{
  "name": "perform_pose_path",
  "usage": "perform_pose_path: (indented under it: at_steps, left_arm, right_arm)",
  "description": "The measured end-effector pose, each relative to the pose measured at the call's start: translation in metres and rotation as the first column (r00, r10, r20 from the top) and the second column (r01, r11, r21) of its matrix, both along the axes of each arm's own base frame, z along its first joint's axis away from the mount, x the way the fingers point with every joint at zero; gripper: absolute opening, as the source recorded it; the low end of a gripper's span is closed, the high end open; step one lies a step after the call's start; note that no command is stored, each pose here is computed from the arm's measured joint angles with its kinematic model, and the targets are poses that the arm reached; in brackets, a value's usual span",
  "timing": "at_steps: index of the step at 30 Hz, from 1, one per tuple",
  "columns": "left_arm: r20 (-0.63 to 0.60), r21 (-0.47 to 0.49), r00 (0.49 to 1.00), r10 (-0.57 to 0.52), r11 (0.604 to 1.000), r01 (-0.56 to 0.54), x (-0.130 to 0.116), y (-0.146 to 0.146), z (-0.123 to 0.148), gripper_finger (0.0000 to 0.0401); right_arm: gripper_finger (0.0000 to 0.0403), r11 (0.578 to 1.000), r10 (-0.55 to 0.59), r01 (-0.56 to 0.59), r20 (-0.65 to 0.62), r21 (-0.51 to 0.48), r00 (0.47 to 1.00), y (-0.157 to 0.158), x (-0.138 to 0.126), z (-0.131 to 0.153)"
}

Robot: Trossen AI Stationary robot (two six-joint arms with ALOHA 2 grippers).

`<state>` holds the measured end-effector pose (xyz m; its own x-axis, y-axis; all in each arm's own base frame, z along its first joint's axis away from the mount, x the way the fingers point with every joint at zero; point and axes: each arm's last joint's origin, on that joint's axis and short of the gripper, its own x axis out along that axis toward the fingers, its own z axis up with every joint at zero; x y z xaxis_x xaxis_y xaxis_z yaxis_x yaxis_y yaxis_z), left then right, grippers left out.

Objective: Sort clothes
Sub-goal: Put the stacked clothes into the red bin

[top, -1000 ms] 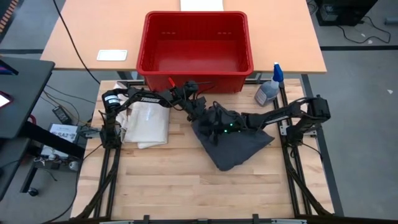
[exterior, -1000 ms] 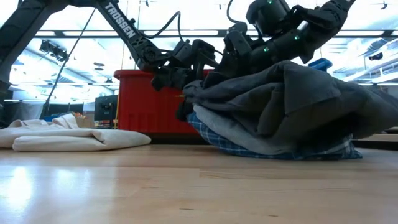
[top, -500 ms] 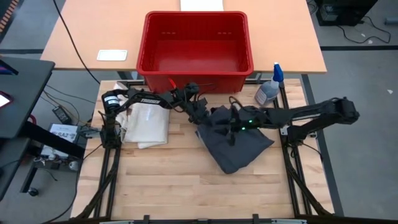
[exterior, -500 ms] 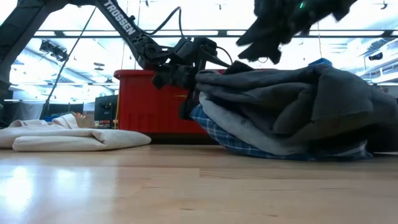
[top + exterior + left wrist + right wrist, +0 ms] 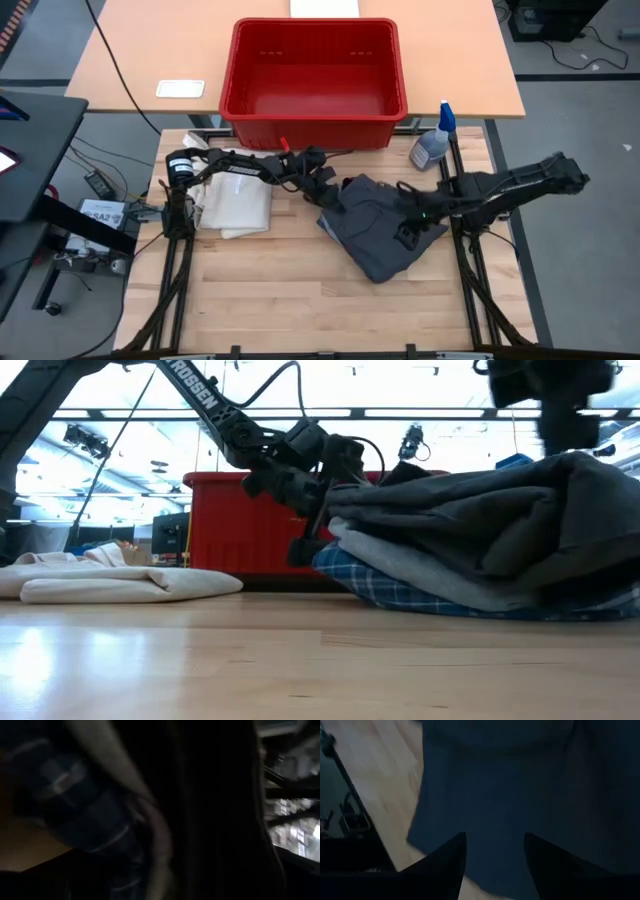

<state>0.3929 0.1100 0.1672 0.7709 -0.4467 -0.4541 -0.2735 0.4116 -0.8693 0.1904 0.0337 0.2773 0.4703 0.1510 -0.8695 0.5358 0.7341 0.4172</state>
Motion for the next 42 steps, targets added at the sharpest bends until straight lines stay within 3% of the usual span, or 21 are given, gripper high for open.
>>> perform_pose_path:
  at_steps: [6, 9, 12, 16, 17, 22, 26, 31, 36, 39, 42]
  left_arm:
    - [-0.028, 0.044, 0.999, 0.03, 0.999, -0.029, 0.004, -0.001, -0.014, 0.0392]
    - [-0.035, 0.047, 0.999, -0.016, 0.999, 0.017, 0.008, -0.008, -0.027, 0.0356]
    - [-0.028, 0.024, 0.997, -0.068, 0.997, 0.068, 0.01, -0.013, -0.036, 0.0262]
    - [-0.004, 0.055, 0.995, -0.095, 0.994, 0.095, 0.01, -0.01, -0.038, 0.0072]
    - [0.0, 0.057, 0.996, -0.09, 0.994, 0.089, 0.009, -0.007, -0.038, 0.005]
    - [-0.004, 0.029, 0.999, -0.044, 0.999, 0.044, -0.001, 0.022, -0.037, 0.0053]
    - [-0.022, 0.076, 1.0, 0.019, 0.997, -0.018, -0.021, 0.052, -0.023, 0.0053]
    - [-0.078, 0.121, 0.994, 0.076, 0.99, -0.066, -0.05, 0.083, -0.014, 0.0053]
    - [-0.183, 0.077, 0.983, 0.013, 0.997, 0.001, -0.071, 0.087, -0.02, 0.0053]
    - [-0.239, 0.064, 0.969, -0.056, 0.995, 0.074, -0.079, 0.081, -0.024, 0.0053]
    - [-0.283, 0.069, 0.953, -0.11, 0.988, 0.135, -0.084, 0.075, -0.027, 0.0053]
  right_arm:
    - [0.0208, 0.999, -0.029, 0.026, -0.072, -0.047, 0.997, 0.019, -0.004, -0.007]
    - [0.0208, 0.997, -0.051, 0.048, -0.062, -0.057, 0.997, 0.021, -0.002, -0.008]
    - [0.0208, 0.997, -0.069, 0.066, -0.065, -0.051, 0.995, 0.021, -0.002, -0.008]
    - [0.0208, 0.996, -0.085, 0.084, -0.069, -0.023, 0.994, 0.021, -0.003, -0.007]
    - [0.0208, 0.995, -0.096, 0.095, -0.066, -0.012, 0.993, 0.021, -0.004, -0.006]
    - [0.0208, 0.981, -0.182, 0.183, -0.028, 0.065, 0.983, 0.022, -0.016, 0.005]
    - [0.0208, 0.958, -0.263, 0.259, 0.018, 0.125, 0.965, 0.027, -0.028, 0.014]
    - [0.0208, 0.917, -0.393, 0.39, 0.025, 0.088, 0.919, 0.035, -0.032, -0.002]
    - [0.021, 0.797, -0.602, 0.601, 0.005, 0.053, 0.798, 0.032, -0.032, -0.047]
    - [0.0213, 0.719, -0.691, 0.679, 0.054, 0.148, 0.72, 0.029, -0.027, -0.075]
    - [0.022, 0.635, -0.765, 0.71, 0.121, 0.304, 0.633, 0.025, -0.022, -0.1]
